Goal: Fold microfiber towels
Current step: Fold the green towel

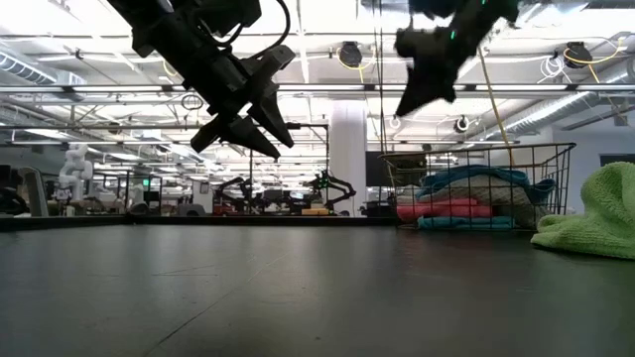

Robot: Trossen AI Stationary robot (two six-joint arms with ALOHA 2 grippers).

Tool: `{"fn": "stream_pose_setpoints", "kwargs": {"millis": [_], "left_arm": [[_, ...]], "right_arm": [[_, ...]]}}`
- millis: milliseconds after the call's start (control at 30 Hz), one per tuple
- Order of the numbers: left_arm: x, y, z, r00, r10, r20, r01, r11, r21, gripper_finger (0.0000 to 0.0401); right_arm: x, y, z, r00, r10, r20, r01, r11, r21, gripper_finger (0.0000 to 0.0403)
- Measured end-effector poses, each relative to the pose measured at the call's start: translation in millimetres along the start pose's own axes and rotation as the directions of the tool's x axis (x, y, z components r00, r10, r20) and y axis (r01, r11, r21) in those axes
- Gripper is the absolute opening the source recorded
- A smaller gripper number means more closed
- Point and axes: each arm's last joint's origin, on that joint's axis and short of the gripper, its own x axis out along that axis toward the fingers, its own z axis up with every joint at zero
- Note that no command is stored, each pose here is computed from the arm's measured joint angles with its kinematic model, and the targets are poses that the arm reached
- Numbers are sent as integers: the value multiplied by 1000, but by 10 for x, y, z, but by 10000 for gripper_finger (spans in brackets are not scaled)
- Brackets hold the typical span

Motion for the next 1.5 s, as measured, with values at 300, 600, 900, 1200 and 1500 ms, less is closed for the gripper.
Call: {"fn": "stream_pose_setpoints", "kwargs": {"millis": [300, 600, 900, 1200, 1500], "left_arm": [[0, -1, 0, 1000, -1, 0, 1, 999, 41, 127], [0, -7, -4, 1000, -20, -19, 22, 994, 107, 127], [0, -12, -3, 999, -29, -22, 33, 981, 194, 127], [0, -16, -7, 998, -41, -37, 47, 983, 175, 127], [0, -9, 2, 1000, -15, -6, 16, 994, 110, 127]], "right_arm": [[-500, 564, -33, 980, 168, -104, -176, 982, -72, 0], [-721, 1064, -599, 876, 176, -448, -75, 969, 236, 0], [-779, 1466, -1137, 866, 193, -462, 74, 863, 499, 0], [-582, 1598, -1985, 773, 303, -557, 124, 790, 601, 0], [-490, 1409, -2378, 734, 199, -649, 184, 862, 473, 1]]}}
